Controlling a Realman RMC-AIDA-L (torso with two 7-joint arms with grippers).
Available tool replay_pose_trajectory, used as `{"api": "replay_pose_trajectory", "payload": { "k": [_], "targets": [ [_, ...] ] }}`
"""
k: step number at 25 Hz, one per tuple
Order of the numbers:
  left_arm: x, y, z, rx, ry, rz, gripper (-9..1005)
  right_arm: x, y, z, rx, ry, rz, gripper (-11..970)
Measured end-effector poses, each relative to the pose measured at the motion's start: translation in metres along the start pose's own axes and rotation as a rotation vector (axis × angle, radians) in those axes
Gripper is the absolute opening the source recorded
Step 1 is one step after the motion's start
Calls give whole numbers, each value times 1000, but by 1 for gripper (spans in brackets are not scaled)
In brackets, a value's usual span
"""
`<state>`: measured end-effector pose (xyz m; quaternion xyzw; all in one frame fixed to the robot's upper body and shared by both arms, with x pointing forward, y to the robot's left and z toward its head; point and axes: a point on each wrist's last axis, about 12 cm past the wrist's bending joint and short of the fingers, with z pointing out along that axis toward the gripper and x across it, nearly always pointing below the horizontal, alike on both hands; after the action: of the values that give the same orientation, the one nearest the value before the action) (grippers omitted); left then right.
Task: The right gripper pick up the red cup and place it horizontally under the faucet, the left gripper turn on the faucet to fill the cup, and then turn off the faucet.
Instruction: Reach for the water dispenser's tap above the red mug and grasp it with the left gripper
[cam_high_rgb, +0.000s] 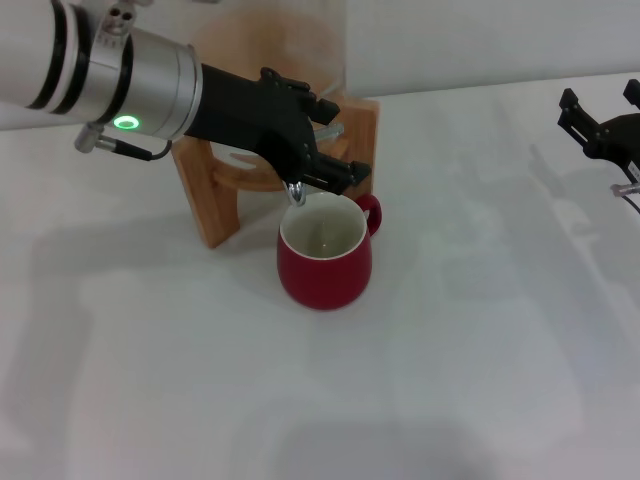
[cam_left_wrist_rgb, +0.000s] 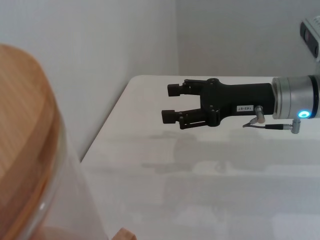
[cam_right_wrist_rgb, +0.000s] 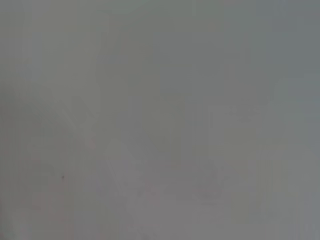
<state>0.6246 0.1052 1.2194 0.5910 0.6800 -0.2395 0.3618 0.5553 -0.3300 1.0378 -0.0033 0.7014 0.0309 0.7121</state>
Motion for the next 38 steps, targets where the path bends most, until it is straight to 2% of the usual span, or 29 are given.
{"api": "replay_pose_trajectory", "payload": {
  "k": [11,38],
  "targets": [
    [-7,0,1,2,16,23,830,-1,-1,0,1,-5,-1,873],
    [-9,2,-1,-29,51,51,830,-2,-2,1,6,-7,0,873]
  ]
}}
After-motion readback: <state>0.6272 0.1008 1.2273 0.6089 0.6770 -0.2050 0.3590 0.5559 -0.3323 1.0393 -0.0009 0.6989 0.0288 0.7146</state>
